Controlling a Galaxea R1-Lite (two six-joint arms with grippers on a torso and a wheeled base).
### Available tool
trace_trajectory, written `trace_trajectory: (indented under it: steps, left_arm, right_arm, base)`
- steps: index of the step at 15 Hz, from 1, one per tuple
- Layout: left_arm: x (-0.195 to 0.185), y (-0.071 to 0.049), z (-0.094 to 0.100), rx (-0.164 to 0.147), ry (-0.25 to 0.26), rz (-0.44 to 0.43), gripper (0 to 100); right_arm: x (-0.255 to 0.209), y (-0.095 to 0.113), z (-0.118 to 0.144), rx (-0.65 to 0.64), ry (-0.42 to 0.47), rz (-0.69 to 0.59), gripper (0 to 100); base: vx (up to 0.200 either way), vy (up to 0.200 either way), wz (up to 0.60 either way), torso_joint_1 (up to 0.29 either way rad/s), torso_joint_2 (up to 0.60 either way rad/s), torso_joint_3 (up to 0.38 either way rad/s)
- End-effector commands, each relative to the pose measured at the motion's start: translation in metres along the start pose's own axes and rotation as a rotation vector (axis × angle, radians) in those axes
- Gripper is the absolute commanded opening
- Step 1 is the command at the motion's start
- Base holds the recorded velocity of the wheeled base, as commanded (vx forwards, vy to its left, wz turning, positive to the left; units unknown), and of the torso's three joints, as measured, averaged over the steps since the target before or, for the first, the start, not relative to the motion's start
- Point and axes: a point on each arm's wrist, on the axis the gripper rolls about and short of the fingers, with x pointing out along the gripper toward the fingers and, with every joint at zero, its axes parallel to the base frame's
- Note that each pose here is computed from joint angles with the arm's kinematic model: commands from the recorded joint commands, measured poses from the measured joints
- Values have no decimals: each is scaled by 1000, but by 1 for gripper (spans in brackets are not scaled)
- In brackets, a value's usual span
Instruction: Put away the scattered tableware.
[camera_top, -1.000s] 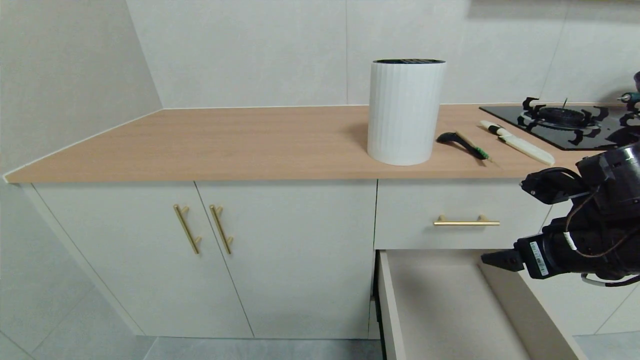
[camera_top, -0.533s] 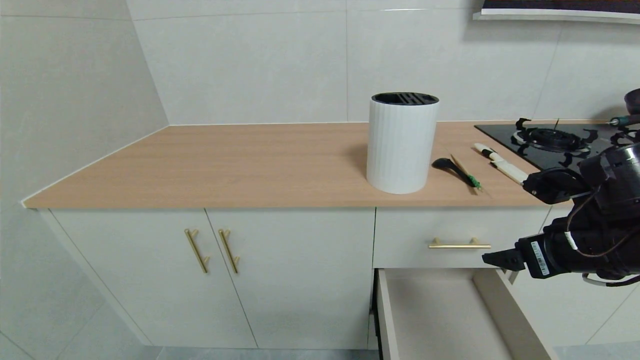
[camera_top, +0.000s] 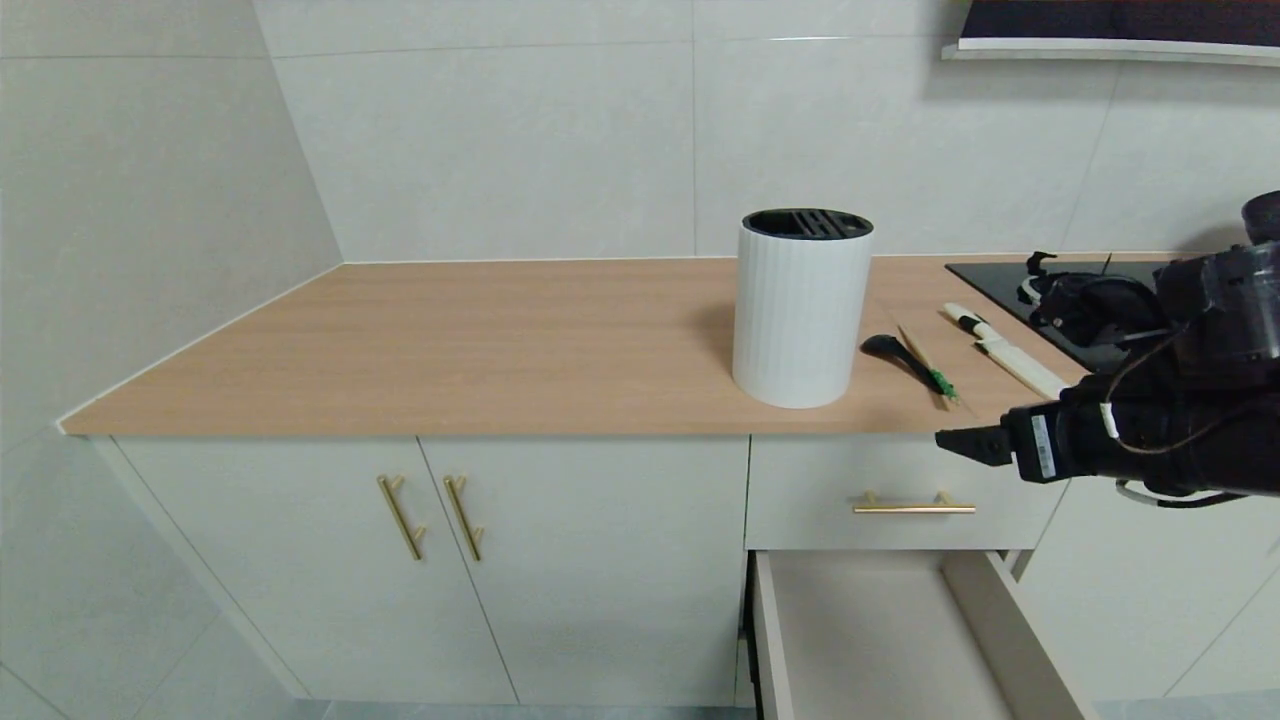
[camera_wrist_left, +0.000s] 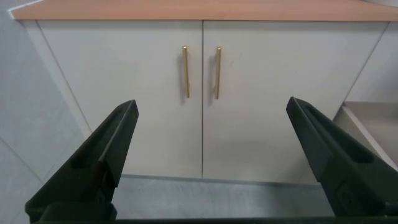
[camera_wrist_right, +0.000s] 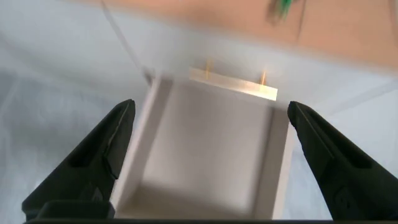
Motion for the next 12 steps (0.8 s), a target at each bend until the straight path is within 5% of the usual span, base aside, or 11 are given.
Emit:
trace_trajectory:
  steps: [1,5,12]
  left_arm:
    - [0,0,0,0,1,0,100]
    - [0,0,0,0,1,0,100]
    - [0,0,0,-2,1,0,100]
  right_arm:
    - [23,-9,36,24,13,-45,100]
    - [50,-14,67,154,93,-119,100]
    - [118,-25,49,212,182,-227,100]
  base:
    - [0,0,0,0,0,0]
    - [0,0,0,0,0,0]
    - [0,0,0,0,0,0]
